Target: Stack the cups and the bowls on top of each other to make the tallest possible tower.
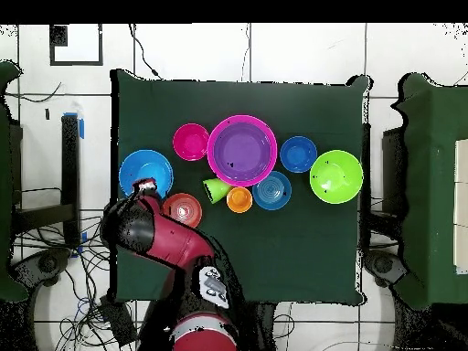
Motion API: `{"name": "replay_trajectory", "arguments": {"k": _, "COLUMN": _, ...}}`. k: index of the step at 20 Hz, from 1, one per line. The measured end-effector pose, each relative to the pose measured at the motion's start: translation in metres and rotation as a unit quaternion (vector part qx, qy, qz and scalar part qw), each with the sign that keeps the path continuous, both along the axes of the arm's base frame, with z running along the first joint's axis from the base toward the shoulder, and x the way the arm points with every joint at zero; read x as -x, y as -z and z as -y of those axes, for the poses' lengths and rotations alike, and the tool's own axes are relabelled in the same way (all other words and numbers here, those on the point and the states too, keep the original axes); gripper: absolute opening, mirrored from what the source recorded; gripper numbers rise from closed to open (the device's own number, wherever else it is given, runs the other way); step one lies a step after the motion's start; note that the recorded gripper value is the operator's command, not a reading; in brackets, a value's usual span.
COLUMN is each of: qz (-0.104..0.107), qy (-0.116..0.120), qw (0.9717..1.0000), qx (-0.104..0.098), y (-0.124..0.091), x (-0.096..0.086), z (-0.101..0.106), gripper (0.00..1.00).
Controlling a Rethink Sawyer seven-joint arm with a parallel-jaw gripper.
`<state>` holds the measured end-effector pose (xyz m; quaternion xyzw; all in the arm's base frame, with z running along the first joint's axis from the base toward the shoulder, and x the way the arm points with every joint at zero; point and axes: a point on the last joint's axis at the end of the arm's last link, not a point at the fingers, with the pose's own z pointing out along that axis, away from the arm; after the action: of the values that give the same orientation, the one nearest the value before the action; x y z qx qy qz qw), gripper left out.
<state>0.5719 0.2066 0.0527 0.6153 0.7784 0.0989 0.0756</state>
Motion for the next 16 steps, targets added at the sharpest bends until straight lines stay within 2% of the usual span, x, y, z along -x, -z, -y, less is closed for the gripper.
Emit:
{"name": "replay_trajectory", "arguments": {"k": 1, "qz": -0.012, "qy": 0.011, "qw": 0.9999, "qx": 0.0, "y": 0.001, "x": 0.009, "z": -0.004, "gripper": 1.0}}
{"name": "replay_trajectory", "arguments": {"k": 3, "qz": -0.018, "qy": 0.015, "qw": 0.9997, "qx": 0.0, "y": 0.002, "x": 0.012, "z": -0.006, "gripper": 1.0}}
{"name": "replay_trajectory", "arguments": {"k": 5, "qz": -0.035, "qy": 0.038, "qw": 0.9986, "qx": -0.004, "y": 0.004, "x": 0.025, "z": -0.015, "gripper": 1.0}}
{"name": "replay_trajectory", "arguments": {"k": 10, "qz": -0.046, "qy": 0.066, "qw": 0.9967, "qx": -0.01, "y": 0.007, "x": 0.034, "z": -0.02, "gripper": 1.0}}
{"name": "replay_trajectory", "arguments": {"k": 16, "qz": -0.056, "qy": 0.102, "qw": 0.9932, "qx": -0.012, "y": 0.019, "x": 0.039, "z": -0.016, "gripper": 1.0}}
